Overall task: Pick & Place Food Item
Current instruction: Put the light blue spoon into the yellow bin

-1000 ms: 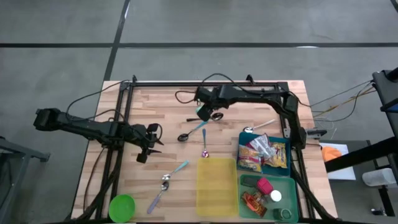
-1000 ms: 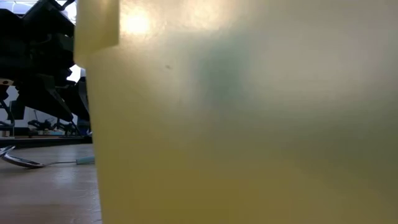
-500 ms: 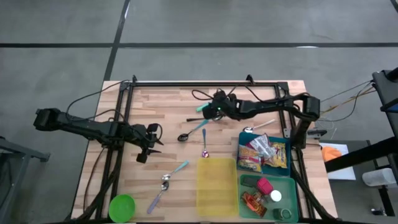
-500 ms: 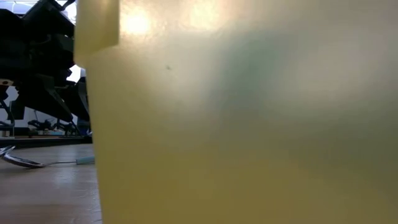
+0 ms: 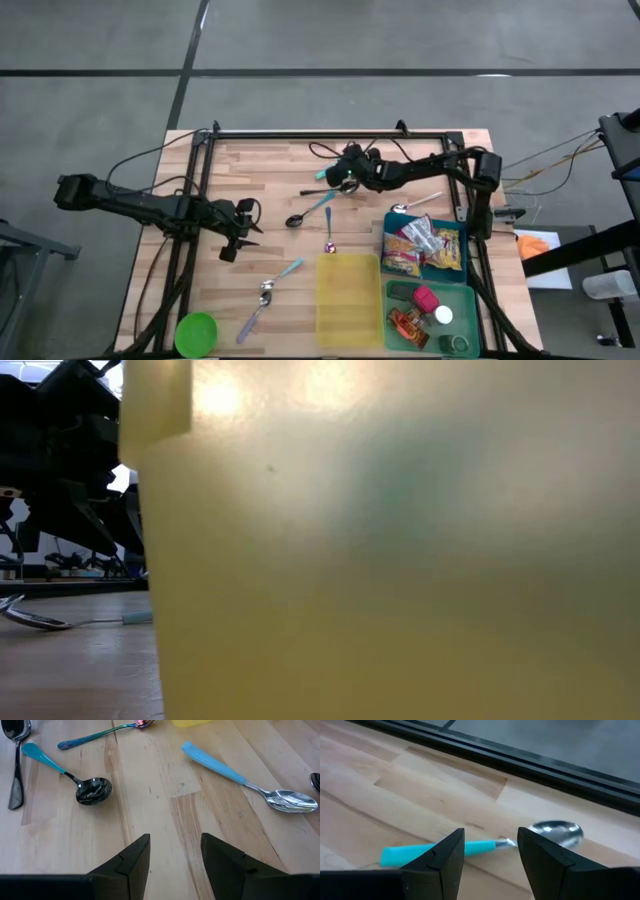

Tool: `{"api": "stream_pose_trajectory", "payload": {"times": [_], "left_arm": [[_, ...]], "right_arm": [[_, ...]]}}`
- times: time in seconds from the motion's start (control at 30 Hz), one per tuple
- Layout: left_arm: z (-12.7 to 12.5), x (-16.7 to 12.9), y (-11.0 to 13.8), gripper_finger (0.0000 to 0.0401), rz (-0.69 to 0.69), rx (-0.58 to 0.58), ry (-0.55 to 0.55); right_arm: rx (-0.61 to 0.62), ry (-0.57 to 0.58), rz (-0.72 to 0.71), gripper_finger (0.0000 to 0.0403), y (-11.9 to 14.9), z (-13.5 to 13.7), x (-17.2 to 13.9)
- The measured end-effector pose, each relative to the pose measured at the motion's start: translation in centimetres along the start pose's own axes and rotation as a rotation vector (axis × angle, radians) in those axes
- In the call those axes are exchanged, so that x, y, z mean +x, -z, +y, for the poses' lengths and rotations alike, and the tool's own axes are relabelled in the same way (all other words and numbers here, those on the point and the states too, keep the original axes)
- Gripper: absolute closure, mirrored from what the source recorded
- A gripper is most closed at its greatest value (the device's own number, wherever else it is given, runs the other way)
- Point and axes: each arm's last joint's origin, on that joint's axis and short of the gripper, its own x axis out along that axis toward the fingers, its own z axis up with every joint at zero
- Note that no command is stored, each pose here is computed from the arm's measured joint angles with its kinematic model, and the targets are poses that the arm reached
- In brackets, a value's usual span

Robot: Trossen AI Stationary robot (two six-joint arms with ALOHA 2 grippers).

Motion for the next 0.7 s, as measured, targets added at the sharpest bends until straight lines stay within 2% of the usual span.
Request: {"api": "stream_pose_trajectory", "payload": {"times": [0.17, 0.5, 0.7], "left_arm": [[0.0, 0.0, 0.0, 0.0227, -0.001, 0.000, 0.000], [0.0, 0.0, 0.0, 0.0227, 0.000, 0.000, 0.000], [0.0, 0.0, 0.0, 0.0227, 0.000, 0.001, 0.000]], "right_arm": [[-0.004, 0.000, 0.029, 0.0221, -0.6, 0.3, 1.2], [-0.085, 0.103, 0.168, 0.0221, -0.7, 1.3, 4.6], [-0.093, 0.123, 0.184, 0.0221, -2.0, 1.6, 4.6]]}}
